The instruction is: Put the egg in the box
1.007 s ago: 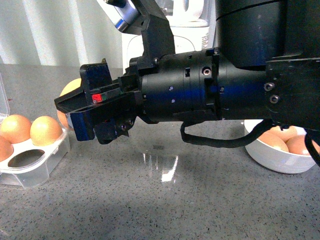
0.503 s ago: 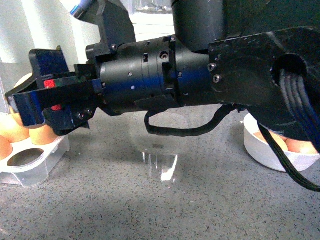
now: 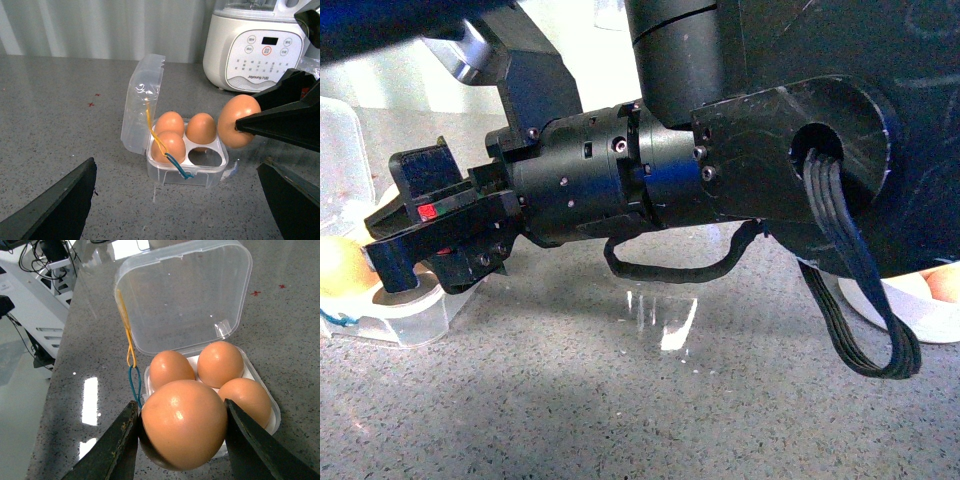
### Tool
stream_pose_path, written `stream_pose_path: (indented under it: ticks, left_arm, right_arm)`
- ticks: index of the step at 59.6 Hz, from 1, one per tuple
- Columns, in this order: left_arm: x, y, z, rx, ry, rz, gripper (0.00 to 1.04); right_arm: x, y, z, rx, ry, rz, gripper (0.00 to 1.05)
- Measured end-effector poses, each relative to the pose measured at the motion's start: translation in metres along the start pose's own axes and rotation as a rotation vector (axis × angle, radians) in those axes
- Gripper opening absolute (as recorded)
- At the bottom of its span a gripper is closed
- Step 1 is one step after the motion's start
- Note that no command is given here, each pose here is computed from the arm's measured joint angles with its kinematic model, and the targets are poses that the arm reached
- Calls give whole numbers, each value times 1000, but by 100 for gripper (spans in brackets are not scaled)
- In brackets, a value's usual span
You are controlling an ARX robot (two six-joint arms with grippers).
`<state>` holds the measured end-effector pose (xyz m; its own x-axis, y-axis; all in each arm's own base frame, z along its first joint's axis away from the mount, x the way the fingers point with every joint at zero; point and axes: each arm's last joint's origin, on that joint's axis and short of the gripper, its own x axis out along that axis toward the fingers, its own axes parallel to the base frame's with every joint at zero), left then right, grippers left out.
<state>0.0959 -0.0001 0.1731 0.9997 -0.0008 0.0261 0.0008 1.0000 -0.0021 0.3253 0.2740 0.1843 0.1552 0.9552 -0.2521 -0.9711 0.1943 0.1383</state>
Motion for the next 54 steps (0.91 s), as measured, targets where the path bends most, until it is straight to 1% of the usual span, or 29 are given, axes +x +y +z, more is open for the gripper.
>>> stream_pose_path:
  ticks: [25,44,45,48,49,54]
  left_arm:
    - [0,0,0,0,0,0,98]
    - [0,0,0,0,0,0,98]
    - [0,0,0,0,0,0,98]
    - [0,0,0,0,0,0,98]
    - [0,0,0,0,0,0,98]
    - [0,0,0,0,0,0,98]
  right_arm:
    - [11,-2,4,-20,-7,14,42]
    - [20,-7,4,-5,20,15,42]
    - [20,-7,4,-8,21,18,44]
    - [20,-7,3,-5,26,21,56]
    - [20,-7,3,-7,26,23,61]
    - [20,-7,3,-10,26,23,73]
